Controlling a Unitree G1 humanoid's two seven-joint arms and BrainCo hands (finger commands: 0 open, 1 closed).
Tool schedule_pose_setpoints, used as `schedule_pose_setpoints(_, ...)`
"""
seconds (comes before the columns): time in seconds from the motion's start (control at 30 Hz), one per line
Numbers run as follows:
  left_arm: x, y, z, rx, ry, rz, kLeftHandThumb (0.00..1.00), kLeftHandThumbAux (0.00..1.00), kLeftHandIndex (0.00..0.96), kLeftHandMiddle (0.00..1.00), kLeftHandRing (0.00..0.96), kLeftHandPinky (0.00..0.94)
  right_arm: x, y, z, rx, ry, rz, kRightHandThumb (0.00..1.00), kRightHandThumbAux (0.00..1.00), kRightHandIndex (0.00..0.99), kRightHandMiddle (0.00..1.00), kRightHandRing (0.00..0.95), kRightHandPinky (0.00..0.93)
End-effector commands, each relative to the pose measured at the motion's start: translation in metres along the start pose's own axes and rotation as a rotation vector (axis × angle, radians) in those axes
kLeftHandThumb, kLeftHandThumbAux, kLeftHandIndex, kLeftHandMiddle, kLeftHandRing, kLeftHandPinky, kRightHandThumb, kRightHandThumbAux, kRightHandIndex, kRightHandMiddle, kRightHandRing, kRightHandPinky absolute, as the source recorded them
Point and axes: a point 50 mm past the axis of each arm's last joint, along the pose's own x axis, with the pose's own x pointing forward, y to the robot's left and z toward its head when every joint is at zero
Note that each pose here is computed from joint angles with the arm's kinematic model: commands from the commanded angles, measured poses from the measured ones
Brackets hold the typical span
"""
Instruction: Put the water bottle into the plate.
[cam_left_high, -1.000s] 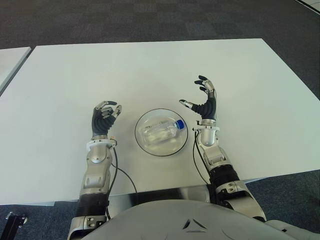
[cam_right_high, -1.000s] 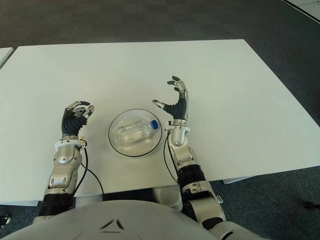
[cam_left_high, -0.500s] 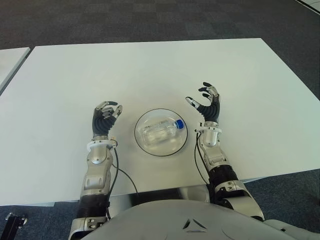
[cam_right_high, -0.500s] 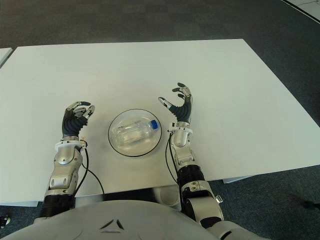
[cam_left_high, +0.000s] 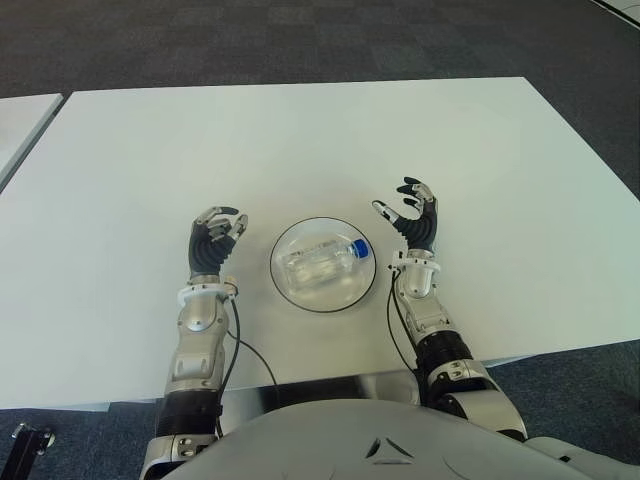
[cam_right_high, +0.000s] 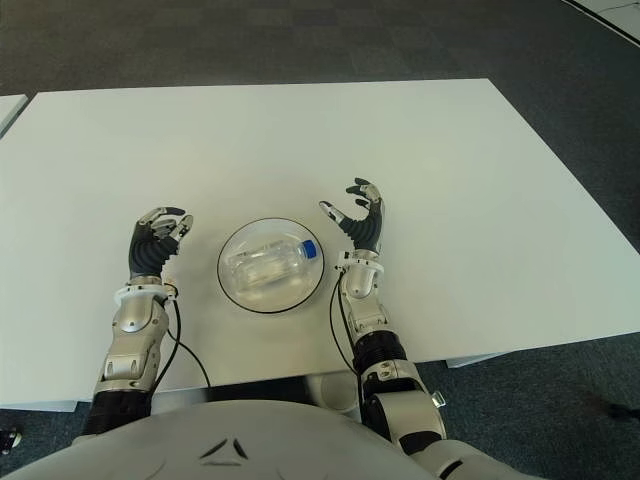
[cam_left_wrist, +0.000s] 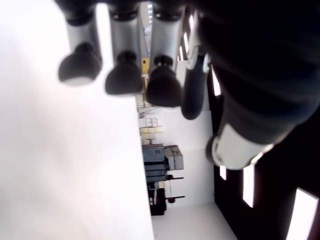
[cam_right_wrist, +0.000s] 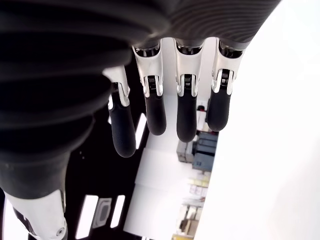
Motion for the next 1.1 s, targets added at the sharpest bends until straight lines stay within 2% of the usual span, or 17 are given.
schedule_pose_setpoints(0.03, 0.005, -0.002, -0.010, 0.000, 0.022, -0.020, 0.713, 0.714, 0.440, 0.840, 0.847, 0.854, 0.002, -0.002, -0.006, 0.012, 0.025, 0.012, 0.699, 0.730, 0.426, 0.553, 0.578, 0.600)
schedule_pose_setpoints(0.63, 0.007, -0.007, -0.020, 0.026, 0.057, -0.034, 0.711, 0.716, 0.440, 0.842, 0.851, 0.853, 0.002, -0.006, -0.011, 0.006, 0.037, 0.060, 0.702, 0.729, 0.428, 0.574, 0.591, 0.617)
schedule_pose_setpoints(1.1, 0.009, -0.006, -0.027, 0.035, 0.081, -0.037, 0.711, 0.717, 0.439, 0.818, 0.835, 0.846, 0.008, -0.010, -0.015, -0.114, 0.098, 0.230, 0.704, 0.731, 0.427, 0.554, 0.579, 0.600)
